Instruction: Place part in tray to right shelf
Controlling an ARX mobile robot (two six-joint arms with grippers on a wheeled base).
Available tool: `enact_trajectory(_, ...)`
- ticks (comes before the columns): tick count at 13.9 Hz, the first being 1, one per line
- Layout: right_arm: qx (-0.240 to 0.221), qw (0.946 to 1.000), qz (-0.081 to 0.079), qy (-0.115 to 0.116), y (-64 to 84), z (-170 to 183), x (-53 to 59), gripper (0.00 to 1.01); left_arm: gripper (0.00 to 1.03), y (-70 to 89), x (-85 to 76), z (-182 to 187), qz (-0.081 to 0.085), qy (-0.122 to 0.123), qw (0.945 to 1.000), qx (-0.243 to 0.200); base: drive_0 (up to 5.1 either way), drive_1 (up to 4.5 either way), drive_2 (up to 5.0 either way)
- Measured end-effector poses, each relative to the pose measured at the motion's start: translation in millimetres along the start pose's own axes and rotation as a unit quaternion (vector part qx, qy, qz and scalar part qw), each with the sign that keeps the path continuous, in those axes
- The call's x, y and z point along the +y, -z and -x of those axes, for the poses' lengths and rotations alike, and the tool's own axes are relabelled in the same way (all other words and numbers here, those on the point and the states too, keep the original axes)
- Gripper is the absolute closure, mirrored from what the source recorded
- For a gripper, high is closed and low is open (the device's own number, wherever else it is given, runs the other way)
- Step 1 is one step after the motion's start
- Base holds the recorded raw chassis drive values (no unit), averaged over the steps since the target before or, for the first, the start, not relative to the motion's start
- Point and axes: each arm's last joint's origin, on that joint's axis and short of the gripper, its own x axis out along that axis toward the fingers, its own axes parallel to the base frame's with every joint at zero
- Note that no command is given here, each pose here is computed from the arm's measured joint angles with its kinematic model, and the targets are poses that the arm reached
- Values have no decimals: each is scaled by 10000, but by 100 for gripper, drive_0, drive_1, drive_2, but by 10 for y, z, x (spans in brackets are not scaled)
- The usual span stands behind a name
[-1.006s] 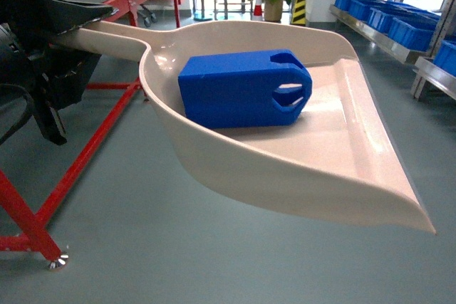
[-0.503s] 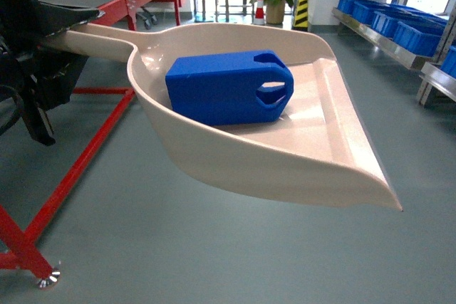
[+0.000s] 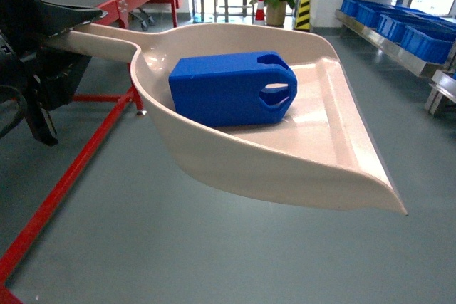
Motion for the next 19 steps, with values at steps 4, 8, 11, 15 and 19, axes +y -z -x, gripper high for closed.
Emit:
enact_trajectory(4, 9, 10000, 3, -4, 2, -1, 1, 3, 89, 0, 1, 1, 1, -6, 10000, -15, -6, 428, -439)
enact_trajectory(8, 11, 10000, 4, -4, 2, 0, 1, 3, 89, 1, 6, 1, 9, -25, 10000, 7, -12, 421, -446)
enact_trajectory(11, -16, 10000, -6, -3, -4, 2, 0, 3, 89, 0, 0, 0, 2, 6, 10000, 1, -9, 424, -442)
enact_trajectory(15, 2, 10000, 1, -4, 0, 0, 1, 3, 89, 0, 0, 1, 0, 5, 10000, -1, 3, 437, -430)
enact_trajectory(19, -15, 10000, -5, -5, -3, 1, 0, 3, 89, 0, -1, 0, 1, 11, 10000, -1, 1, 434, -432)
